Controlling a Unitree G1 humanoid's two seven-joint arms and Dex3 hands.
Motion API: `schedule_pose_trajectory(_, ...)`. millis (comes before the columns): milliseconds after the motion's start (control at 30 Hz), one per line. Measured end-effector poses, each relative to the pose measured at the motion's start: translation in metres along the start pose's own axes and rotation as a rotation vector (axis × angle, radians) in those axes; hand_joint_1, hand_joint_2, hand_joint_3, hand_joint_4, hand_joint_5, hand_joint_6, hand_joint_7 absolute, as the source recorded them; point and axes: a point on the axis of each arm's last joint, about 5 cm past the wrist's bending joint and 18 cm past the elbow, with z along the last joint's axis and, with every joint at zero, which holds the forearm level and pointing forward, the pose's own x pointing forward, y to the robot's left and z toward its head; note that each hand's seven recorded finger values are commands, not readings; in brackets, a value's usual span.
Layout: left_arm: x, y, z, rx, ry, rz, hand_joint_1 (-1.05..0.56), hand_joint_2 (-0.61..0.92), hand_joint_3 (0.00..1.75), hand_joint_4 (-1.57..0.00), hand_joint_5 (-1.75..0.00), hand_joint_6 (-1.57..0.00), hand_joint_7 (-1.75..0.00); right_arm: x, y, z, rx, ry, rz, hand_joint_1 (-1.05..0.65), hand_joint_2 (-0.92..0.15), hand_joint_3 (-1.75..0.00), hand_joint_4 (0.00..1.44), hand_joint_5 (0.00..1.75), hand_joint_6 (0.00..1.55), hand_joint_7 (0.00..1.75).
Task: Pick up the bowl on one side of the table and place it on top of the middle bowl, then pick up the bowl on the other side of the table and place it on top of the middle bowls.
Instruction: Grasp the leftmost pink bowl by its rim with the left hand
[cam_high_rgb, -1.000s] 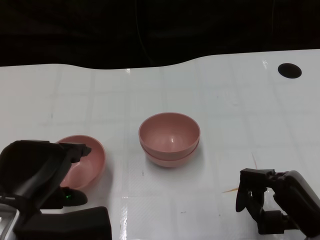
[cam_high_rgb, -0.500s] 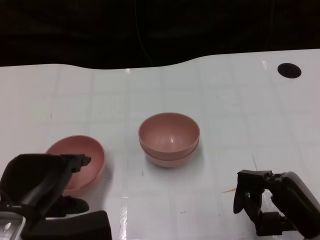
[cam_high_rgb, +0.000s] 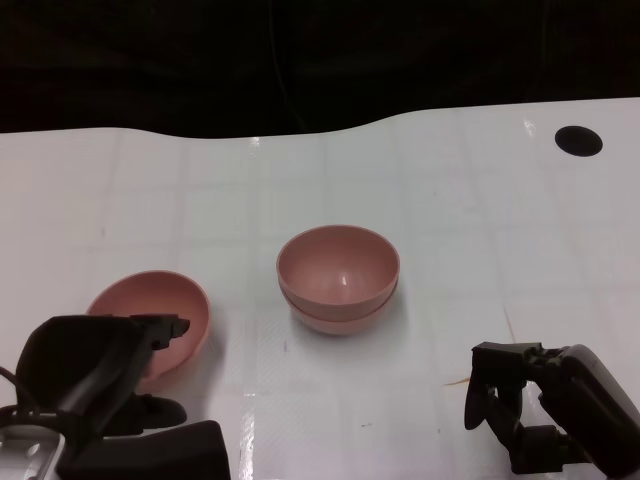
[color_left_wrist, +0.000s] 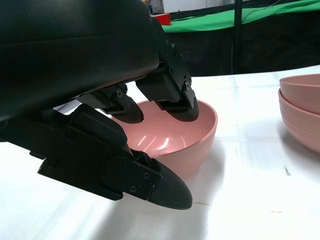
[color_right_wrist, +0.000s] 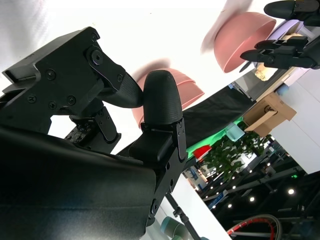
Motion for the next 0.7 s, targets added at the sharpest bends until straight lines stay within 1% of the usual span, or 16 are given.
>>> schedule_pose_trajectory(133,0.005,0.004,0.002,0.013,-0.014,-0.001,-0.77,0.9,0.0,-0.67,0.0,-0.73,0.0,0.0,0.0,0.0,-0.002,0.002,0.001,-0.12,-0.45,-1.35,0.88,1.75,0.7,1.64)
schedule_pose_trajectory(333,0.01,0.004,0.002,0.02,-0.026,-0.023,-0.78,0.9,0.0,-0.68,0.0,-0.74,0.0,0.0,0.0,0.0,-0.005,0.002,-0.003,-0.11,-0.44,-1.35,0.89,1.75,0.7,1.64)
schedule_pose_trajectory(533,0.012,-0.002,-0.005,0.038,-0.014,-0.065,-0.79,0.92,0.01,-0.68,0.0,-0.74,0.0,0.001,0.001,0.001,-0.004,-0.002,-0.004,-0.12,-0.46,-1.36,0.89,1.75,0.7,1.65)
schedule_pose_trajectory(700,0.015,-0.004,-0.008,0.035,-0.004,-0.069,-0.79,0.92,0.01,-0.69,0.0,-0.74,0.0,0.001,0.001,0.001,-0.004,-0.004,-0.005,-0.12,-0.46,-1.35,0.88,1.75,0.7,1.65)
